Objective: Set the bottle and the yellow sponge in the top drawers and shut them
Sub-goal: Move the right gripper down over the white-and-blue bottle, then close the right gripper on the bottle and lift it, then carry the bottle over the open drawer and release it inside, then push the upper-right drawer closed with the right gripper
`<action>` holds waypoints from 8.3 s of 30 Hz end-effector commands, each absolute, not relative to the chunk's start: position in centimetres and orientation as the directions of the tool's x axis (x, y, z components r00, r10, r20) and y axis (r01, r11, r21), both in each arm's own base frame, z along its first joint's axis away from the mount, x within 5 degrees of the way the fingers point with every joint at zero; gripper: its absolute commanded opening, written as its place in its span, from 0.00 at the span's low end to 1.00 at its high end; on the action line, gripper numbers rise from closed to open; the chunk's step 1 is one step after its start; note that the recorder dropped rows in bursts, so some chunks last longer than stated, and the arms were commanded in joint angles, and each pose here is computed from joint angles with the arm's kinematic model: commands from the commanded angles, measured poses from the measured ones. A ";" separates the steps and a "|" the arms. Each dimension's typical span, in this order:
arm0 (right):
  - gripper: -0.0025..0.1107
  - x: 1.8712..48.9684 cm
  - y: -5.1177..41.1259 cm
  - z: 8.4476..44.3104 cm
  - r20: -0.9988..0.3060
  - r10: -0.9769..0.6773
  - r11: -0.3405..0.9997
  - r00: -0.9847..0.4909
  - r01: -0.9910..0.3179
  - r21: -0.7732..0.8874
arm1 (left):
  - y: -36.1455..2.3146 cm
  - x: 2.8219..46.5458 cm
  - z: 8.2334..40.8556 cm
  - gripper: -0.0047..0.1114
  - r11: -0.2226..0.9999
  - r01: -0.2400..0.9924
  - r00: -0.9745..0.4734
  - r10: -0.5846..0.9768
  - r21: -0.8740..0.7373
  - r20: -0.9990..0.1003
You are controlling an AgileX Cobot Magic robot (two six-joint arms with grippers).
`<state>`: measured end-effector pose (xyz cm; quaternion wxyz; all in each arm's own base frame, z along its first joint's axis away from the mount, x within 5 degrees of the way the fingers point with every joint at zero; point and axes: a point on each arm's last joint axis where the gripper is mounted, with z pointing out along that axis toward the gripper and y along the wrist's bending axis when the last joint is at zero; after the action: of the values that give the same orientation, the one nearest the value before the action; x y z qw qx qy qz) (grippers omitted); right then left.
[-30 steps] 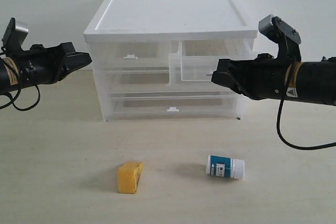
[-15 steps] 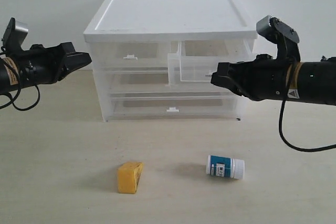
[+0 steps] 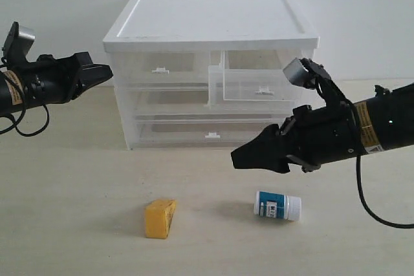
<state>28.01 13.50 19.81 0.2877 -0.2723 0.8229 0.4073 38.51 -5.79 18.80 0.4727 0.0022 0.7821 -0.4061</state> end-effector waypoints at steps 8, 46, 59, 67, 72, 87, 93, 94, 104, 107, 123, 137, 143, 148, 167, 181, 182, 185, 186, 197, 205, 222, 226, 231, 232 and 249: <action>0.51 25.1 14.6 25.0 -0.846 -0.342 0.454 -0.409 -0.860 0.233 | -6.4 38.5 19.2 0.07 0.648 0.421 -0.552 -0.373 -0.635 -0.746; 0.51 23.5 15.8 19.2 -0.439 -0.648 0.762 -0.623 -0.527 -0.376 | -6.5 38.4 19.1 0.07 0.651 0.428 -0.555 -0.358 -0.627 -0.751; 0.51 23.6 18.5 20.0 -0.498 -0.805 0.532 -0.321 -0.764 -0.367 | -6.5 38.3 19.0 0.07 0.654 0.439 -0.560 -0.337 -0.616 -0.757; 0.51 23.8 18.6 18.9 -0.440 -0.852 0.467 -0.284 -0.793 -0.392 | -6.5 38.3 19.0 0.07 0.649 0.435 -0.564 -0.343 -0.624 -0.751; 0.51 24.4 18.9 15.9 -0.311 -0.929 0.327 -0.202 -0.843 -0.427 | -6.6 38.2 19.0 0.07 0.646 0.437 -0.572 -0.337 -0.626 -0.748; 0.30 27.3 18.1 12.9 -0.340 -0.904 0.389 -0.260 -0.831 -0.397 | -6.6 38.3 19.1 0.07 0.641 0.433 -0.568 -0.351 -0.633 -0.744; 0.02 27.2 18.1 13.0 -0.338 -0.903 0.391 -0.264 -0.829 -0.398 | -6.6 38.3 19.1 0.07 0.643 0.435 -0.567 -0.348 -0.630 -0.747; 0.02 27.2 18.1 13.2 -0.342 -0.902 0.393 -0.263 -0.827 -0.401 | -6.6 38.3 19.1 0.07 0.643 0.435 -0.567 -0.348 -0.630 -0.747; 0.02 25.5 19.7 17.6 -0.496 -0.836 0.455 -0.234 -0.801 -0.389 | -6.6 38.3 19.1 0.07 0.644 0.438 -0.565 -0.345 -0.627 -0.750; 0.02 23.7 21.4 19.4 -0.524 -0.843 0.381 -0.121 -0.822 -0.423 | -6.6 38.3 19.1 0.07 0.644 0.437 -0.565 -0.347 -0.628 -0.749; 0.02 21.8 21.4 32.3 -0.694 -0.692 0.411 0.200 -0.681 -0.606 | -6.6 38.3 19.1 0.07 0.645 0.439 -0.563 -0.345 -0.626 -0.751; 0.02 28.0 15.3 34.9 -0.520 -0.832 0.396 0.194 -0.450 -0.800 | -6.6 38.3 19.1 0.07 0.645 0.438 -0.563 -0.347 -0.627 -0.750; 0.02 29.8 15.9 32.7 -0.488 -0.848 0.345 0.209 -0.481 -0.806 | -6.6 38.3 19.1 0.07 0.645 0.439 -0.562 -0.346 -0.625 -0.751; 0.02 30.7 16.9 31.3 -0.472 -0.844 0.302 0.255 -0.501 -0.811 | -6.6 38.3 19.1 0.07 0.648 0.441 -0.558 -0.344 -0.621 -0.755; 0.02 31.4 16.7 29.5 -0.355 -0.903 0.191 0.242 -0.514 -0.836 | -6.5 38.3 19.1 0.07 0.650 0.444 -0.554 -0.342 -0.617 -0.759; 0.45 31.3 17.1 29.8 -0.436 -0.865 0.260 0.248 -0.522 -0.813 | -6.5 38.3 19.1 0.07 0.650 0.444 -0.554 -0.342 -0.617 -0.759; 0.45 31.3 17.1 29.8 -0.436 -0.865 0.260 0.248 -0.522 -0.813 | -6.5 38.3 19.1 0.07 0.650 0.444 -0.554 -0.342 -0.617 -0.759; 0.45 31.3 17.1 29.8 -0.438 -0.864 0.262 0.247 -0.522 -0.812 | -6.5 38.4 19.1 0.07 0.649 0.443 -0.554 -0.344 -0.618 -0.758; 0.45 31.3 17.1 29.8 -0.438 -0.864 0.262 0.247 -0.522 -0.812 | -6.5 38.4 19.1 0.07 0.649 0.443 -0.554 -0.344 -0.618 -0.758; 0.45 30.1 17.1 32.8 -0.895 -0.446 0.742 -0.010 -0.563 -0.364 | -6.5 38.4 19.1 0.07 0.649 0.442 -0.553 -0.346 -0.619 -0.758; 0.31 28.6 14.0 30.2 -0.796 -0.391 0.893 -0.462 -0.401 -0.205 | -6.5 38.4 19.1 0.07 0.649 0.439 -0.552 -0.351 -0.622 -0.756; 0.02 28.7 15.5 24.4 -0.894 -0.186 0.860 -0.408 -0.508 0.052 | -6.6 38.3 19.1 0.07 0.651 0.448 -0.556 -0.334 -0.613 -0.761; 0.02 30.3 14.7 23.2 -0.910 -0.115 0.867 -0.397 -0.488 0.103 | -6.6 38.3 19.1 0.07 0.647 0.452 -0.556 -0.334 -0.614 -0.761; 0.02 32.1 13.7 22.8 -0.930 -0.067 0.876 -0.361 -0.467 0.118 | -6.7 38.3 19.2 0.07 0.636 0.460 -0.552 -0.341 -0.619 -0.761; 0.02 32.6 13.6 22.7 -0.929 -0.062 0.882 -0.365 -0.456 0.121 | -6.7 38.3 19.2 0.07 0.635 0.462 -0.552 -0.341 -0.619 -0.761; 0.02 37.3 14.8 22.5 -0.929 -0.068 0.896 -0.363 -0.431 0.103 | -6.7 38.3 19.2 0.07 0.635 0.460 -0.551 -0.344 -0.621 -0.760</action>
<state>36.89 15.15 22.76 0.5495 -0.1598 0.8004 0.1783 38.29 -6.29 19.06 0.4697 0.0273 0.7755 -0.4209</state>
